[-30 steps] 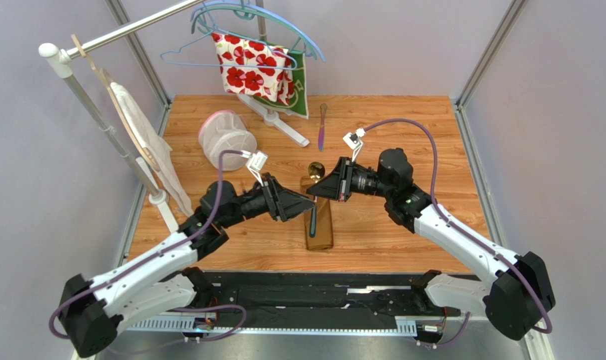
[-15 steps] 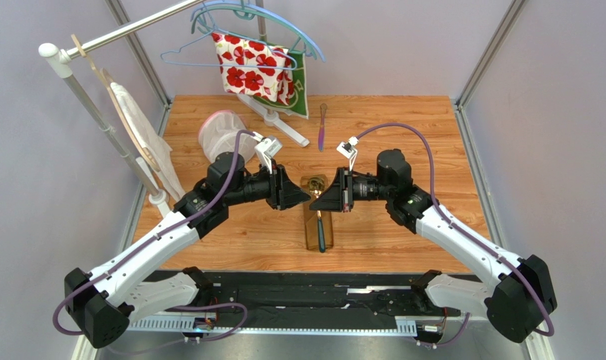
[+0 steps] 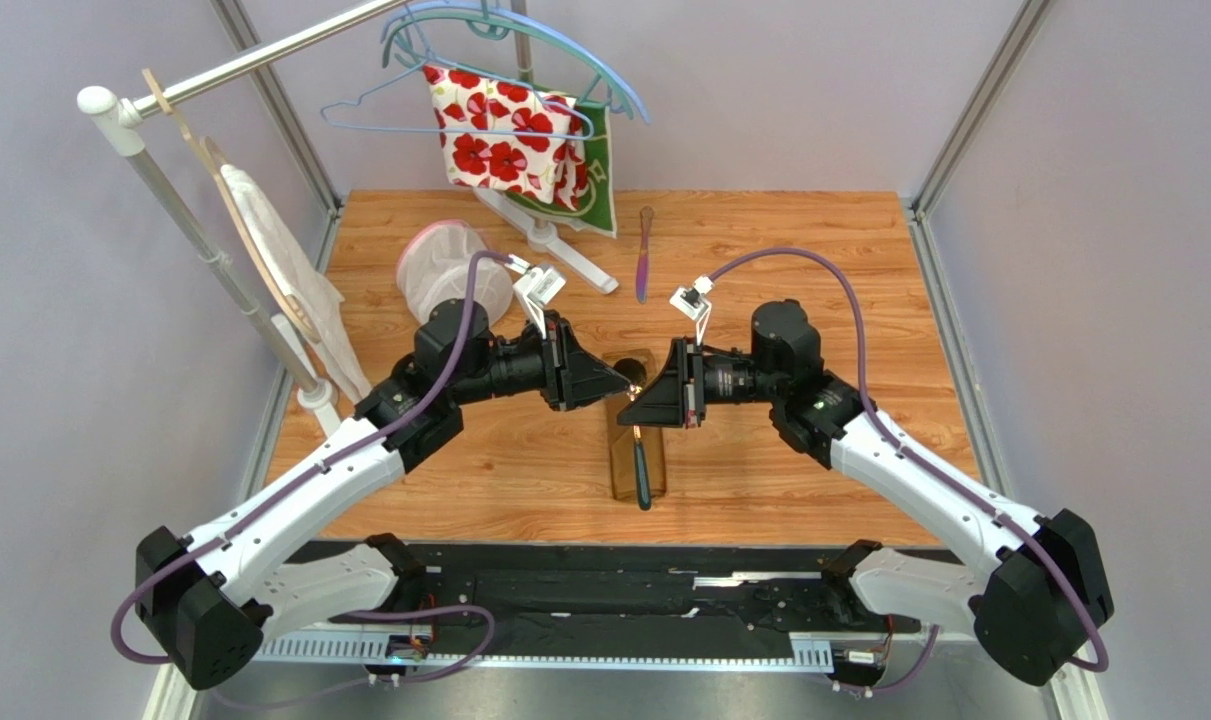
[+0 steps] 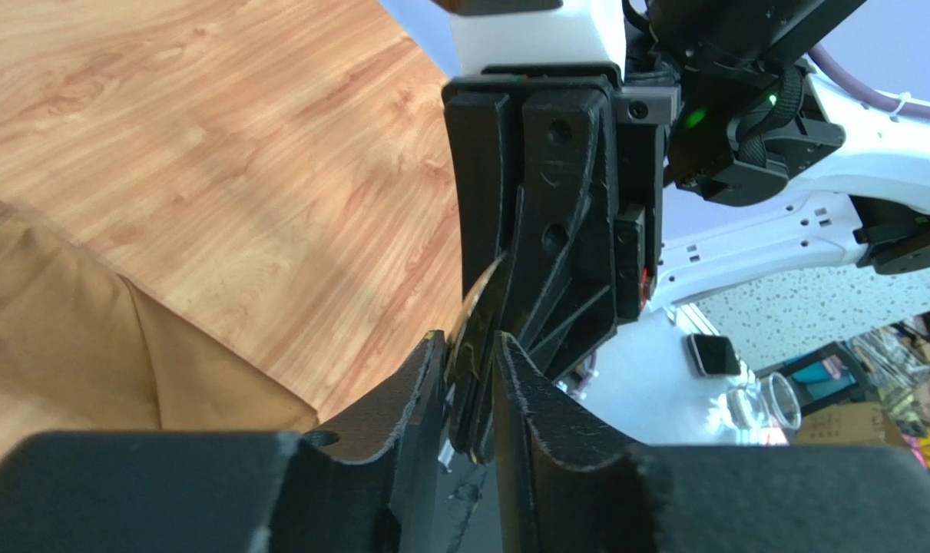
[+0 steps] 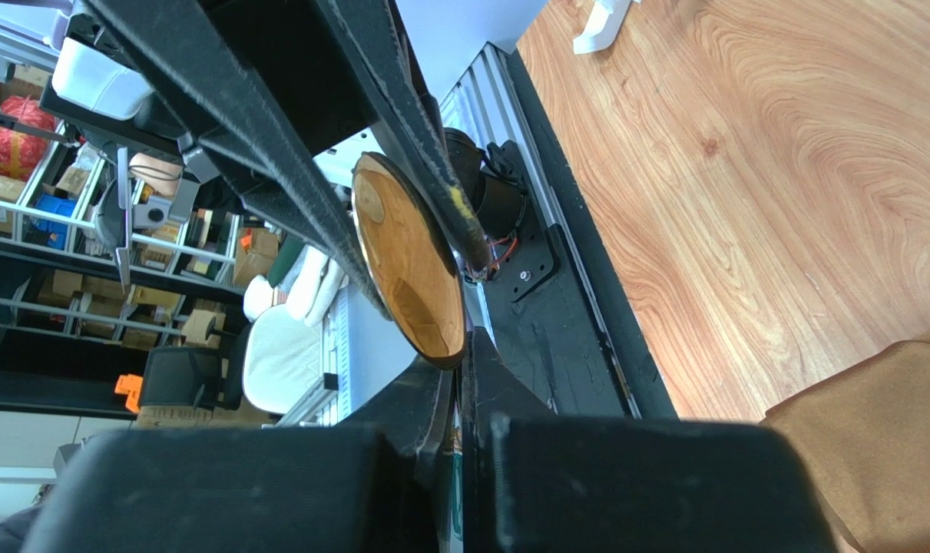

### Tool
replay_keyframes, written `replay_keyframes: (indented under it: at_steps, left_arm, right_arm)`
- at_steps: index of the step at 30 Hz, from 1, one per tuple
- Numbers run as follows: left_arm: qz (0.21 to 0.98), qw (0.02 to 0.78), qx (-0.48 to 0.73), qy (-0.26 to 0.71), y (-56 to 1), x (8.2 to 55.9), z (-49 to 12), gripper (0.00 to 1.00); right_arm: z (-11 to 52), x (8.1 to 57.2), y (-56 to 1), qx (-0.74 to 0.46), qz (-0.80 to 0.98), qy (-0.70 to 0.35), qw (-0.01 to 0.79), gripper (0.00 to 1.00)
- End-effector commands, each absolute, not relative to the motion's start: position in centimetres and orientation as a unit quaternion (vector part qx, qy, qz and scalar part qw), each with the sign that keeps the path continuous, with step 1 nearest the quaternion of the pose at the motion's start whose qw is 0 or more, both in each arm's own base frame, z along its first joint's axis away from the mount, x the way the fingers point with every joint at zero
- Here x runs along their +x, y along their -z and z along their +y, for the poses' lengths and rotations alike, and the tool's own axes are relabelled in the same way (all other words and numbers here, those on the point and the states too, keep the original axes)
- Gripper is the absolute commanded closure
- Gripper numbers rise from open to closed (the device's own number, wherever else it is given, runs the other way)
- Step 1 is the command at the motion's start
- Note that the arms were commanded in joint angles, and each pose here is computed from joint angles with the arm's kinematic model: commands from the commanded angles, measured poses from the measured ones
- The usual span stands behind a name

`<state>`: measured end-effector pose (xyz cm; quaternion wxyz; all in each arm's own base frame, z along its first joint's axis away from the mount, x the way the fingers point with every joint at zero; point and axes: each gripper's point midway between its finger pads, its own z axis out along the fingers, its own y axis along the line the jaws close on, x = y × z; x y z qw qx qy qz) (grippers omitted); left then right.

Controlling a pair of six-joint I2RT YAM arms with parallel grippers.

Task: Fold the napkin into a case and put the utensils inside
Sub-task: Pass from the right arm to the left, then insert the spoon into the folded napkin.

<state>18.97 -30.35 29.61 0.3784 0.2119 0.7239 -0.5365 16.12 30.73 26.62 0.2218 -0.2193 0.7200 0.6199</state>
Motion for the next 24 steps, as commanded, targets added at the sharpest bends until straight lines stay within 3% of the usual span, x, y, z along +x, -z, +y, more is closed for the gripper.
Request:
replay_keyframes:
  at_steps: [1, 3, 4, 5, 7, 9, 14, 17, 20, 21, 24]
  left_arm:
    - [0.706, 0.399, 0.201, 0.55, -31.1, 19.8, -30.5, 0.77]
    - [0.706, 0.401, 0.198, 0.55, -31.0, 20.0, -30.6, 0.83]
    - [0.705, 0.402, 0.196, 0.55, -31.1, 20.2, -30.6, 0.95]
    - [0.704, 0.404, 0.197, 0.55, -31.2, 20.4, -30.6, 0.99]
    - [0.716, 0.404, 0.197, 0.534, -30.2, 21.2, -30.4, 1.0]
    - [0.732, 0.408, 0.179, 0.516, -28.9, 23.0, -29.2, 1.0]
    - [0.736, 0.41, 0.182, 0.506, -26.8, 25.9, -27.6, 1.0]
    - [0.736, 0.408, 0.195, 0.504, -25.7, 27.5, -27.2, 1.0]
    - [0.746, 0.377, 0.222, 0.502, -23.7, 28.9, -28.2, 1.0]
    - [0.765, 0.355, 0.212, 0.495, -21.6, 29.7, -28.5, 1.0]
    - [0.764, 0.353, 0.203, 0.5, -20.0, 31.7, -29.1, 1.0]
  right_arm:
    - [30.9, 15.3, -28.4, -0.242, 0.692, -0.637, 0.238, 1.0]
    - [31.2, 15.0, -28.4, -0.247, 0.691, -0.638, 0.233, 1.0]
    - [31.2, 14.9, -28.4, -0.248, 0.691, -0.638, 0.233, 1.0]
    - [31.3, 14.9, -28.2, -0.246, 0.693, -0.637, 0.231, 1.0]
    - [30.7, 15.7, -26.1, -0.22, 0.737, -0.598, 0.226, 0.83]
    - [29.1, 19.0, -24.3, -0.159, 0.793, -0.513, 0.286, 0.55]
    - [25.6, 19.3, -19.8, -0.055, 0.843, -0.445, 0.298, 0.49]
    - [25.1, 18.3, -15.6, -0.039, 0.858, -0.433, 0.274, 0.53]
    - [26.2, 17.0, -12.7, -0.067, 0.866, -0.432, 0.242, 0.94]
    - [26.6, 16.9, -12.2, -0.072, 0.868, -0.431, 0.237, 1.0]
    - [27.5, 17.1, -10.8, -0.084, 0.875, -0.414, 0.235, 1.0]
